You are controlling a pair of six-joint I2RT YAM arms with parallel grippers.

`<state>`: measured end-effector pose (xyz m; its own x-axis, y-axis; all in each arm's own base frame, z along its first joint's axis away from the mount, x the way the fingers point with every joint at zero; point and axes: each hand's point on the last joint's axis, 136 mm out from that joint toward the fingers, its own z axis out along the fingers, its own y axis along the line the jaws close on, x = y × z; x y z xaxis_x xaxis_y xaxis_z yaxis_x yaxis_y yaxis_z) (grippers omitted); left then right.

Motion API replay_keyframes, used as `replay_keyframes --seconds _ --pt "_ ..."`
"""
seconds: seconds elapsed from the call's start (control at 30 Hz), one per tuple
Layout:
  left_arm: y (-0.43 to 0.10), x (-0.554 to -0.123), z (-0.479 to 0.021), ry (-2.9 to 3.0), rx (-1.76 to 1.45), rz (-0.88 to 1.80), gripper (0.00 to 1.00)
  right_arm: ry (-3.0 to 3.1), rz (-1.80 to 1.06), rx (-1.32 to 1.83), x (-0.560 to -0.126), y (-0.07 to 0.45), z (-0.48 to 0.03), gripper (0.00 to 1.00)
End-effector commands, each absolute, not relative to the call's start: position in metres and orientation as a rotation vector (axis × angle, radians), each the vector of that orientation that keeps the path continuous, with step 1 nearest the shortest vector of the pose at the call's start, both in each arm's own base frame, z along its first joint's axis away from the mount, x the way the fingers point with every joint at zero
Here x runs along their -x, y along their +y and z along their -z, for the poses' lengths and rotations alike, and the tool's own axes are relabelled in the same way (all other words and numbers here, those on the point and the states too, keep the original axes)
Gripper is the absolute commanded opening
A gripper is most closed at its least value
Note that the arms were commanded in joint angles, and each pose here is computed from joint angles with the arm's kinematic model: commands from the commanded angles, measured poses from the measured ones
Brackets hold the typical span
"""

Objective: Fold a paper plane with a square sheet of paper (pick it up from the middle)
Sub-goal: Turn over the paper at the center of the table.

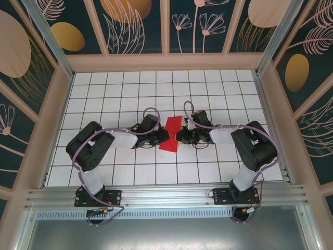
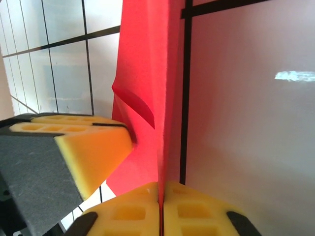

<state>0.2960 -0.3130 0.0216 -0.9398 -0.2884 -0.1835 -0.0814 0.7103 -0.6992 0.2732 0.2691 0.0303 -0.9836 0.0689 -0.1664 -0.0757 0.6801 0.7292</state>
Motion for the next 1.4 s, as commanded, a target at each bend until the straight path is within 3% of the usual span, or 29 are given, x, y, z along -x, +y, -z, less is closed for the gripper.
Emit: replay_keyframes --seconds 0.0,0.23,0.5,0.73,0.83,1.07,1.17,1.37 --pt "-0.310 -0.305 -0.060 2.511 0.301 1.104 0.13 2.663 -1.204 0.086 -0.274 0.273 -0.053 0.04" --pt "-0.274 -0.312 -0.103 2.347 0.379 0.977 0.14 2.697 -0.757 0.082 -0.288 0.229 -0.090 0.03" --pt "-0.205 -0.310 -0.128 2.157 0.528 0.741 0.16 2.664 0.384 0.077 -0.292 0.133 -0.125 0.00" --pt "-0.158 -0.297 -0.137 2.031 0.670 0.644 0.16 2.675 0.704 0.340 -0.291 0.179 -0.090 0.03" --pt "-0.139 -0.289 -0.138 1.987 0.735 0.611 0.16 2.722 0.657 0.430 -0.287 0.222 -0.060 0.06" --pt "-0.117 -0.275 -0.144 1.941 0.768 0.599 0.16 2.915 0.192 0.480 -0.270 0.310 -0.008 0.17" --pt "-0.119 -0.274 -0.145 1.952 0.741 0.601 0.17 2.905 -0.024 0.465 -0.271 0.328 -0.023 0.39" --pt "-0.156 -0.282 -0.149 2.000 0.590 0.742 0.20 2.760 -0.524 0.350 -0.281 0.327 -0.087 0.43"
